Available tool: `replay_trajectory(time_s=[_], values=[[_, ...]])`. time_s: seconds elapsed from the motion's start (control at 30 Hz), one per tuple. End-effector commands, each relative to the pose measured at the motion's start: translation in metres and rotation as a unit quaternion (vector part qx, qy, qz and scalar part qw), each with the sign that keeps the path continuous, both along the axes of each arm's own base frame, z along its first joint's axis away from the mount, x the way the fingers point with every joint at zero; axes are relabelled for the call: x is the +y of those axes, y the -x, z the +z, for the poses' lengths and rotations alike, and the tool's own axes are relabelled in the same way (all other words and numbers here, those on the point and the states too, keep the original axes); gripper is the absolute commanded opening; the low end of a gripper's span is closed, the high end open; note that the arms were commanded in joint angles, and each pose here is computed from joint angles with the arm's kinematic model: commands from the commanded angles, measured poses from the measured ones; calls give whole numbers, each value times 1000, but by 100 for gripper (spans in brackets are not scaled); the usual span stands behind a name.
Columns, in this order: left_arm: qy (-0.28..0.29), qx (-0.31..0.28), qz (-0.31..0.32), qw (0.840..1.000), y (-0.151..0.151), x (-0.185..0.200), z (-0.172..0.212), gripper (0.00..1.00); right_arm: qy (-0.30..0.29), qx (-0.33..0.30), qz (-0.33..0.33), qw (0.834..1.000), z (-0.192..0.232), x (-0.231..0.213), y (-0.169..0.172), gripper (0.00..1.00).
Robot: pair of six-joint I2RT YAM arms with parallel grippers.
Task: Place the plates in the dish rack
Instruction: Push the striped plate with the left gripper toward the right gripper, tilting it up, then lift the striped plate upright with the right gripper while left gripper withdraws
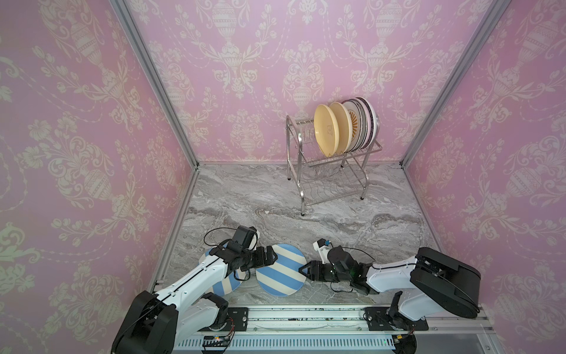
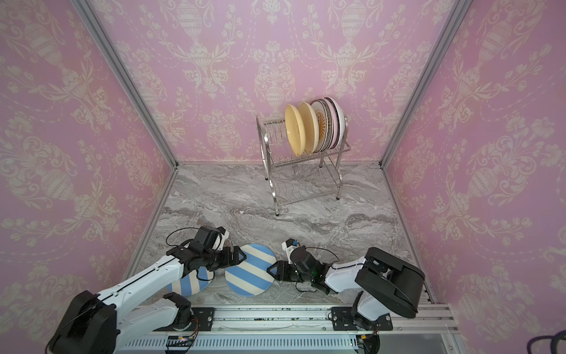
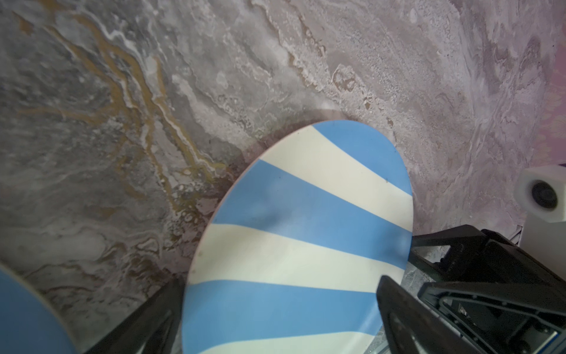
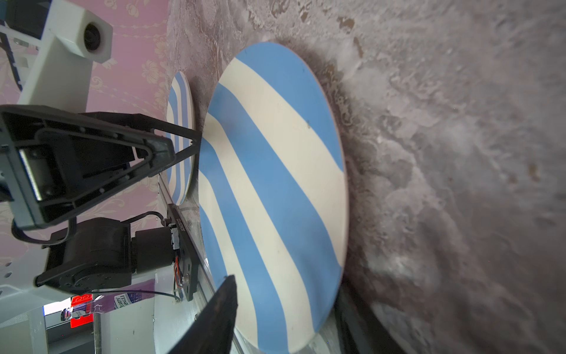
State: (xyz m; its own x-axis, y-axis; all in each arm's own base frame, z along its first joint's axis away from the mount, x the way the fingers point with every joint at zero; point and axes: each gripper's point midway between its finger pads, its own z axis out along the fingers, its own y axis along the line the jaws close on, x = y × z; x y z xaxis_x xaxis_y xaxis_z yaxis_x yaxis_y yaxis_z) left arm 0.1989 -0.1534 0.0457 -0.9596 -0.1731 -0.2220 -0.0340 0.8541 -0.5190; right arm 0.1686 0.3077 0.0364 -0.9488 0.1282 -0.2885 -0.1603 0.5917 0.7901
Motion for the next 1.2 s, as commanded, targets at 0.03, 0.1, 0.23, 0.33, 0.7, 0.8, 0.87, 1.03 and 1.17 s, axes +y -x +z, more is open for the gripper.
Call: replay_trajectory(time_s=[0.03, 0.1, 0.23, 0.33, 0.7, 0.8, 0.87, 1.03, 1.17], values=[[16, 13, 1, 1000, 4, -6, -3, 99, 16, 25, -17, 999, -22, -11, 6, 49], [18, 12, -1, 1000, 3, -8, -3, 99, -2, 25, -26, 999, -21, -10, 5, 48], [26, 8, -2, 1000, 2, -11, -5, 99, -46, 22, -40, 998, -15, -5, 1, 44], [43, 0, -3, 999, 1, -17, -3, 99, -91, 18, -48, 995, -9, 1, -3, 41], [30, -22, -27, 999, 3, -20, 3, 99, -98, -4, -77, 992, -8, -8, -8, 27], [32, -28, -26, 999, -1, -21, 5, 99, -58, -9, -58, 997, -10, -6, -5, 26], [35, -33, -24, 999, -4, -23, 7, 99, -37, -18, -49, 998, -6, -4, -6, 23], [51, -43, -24, 997, -9, -28, 11, 99, 17, -58, -43, 997, 15, -9, -14, 14], [67, -62, -31, 995, -16, -36, 21, 99, 49, -89, -51, 994, 37, -20, -20, 7]])
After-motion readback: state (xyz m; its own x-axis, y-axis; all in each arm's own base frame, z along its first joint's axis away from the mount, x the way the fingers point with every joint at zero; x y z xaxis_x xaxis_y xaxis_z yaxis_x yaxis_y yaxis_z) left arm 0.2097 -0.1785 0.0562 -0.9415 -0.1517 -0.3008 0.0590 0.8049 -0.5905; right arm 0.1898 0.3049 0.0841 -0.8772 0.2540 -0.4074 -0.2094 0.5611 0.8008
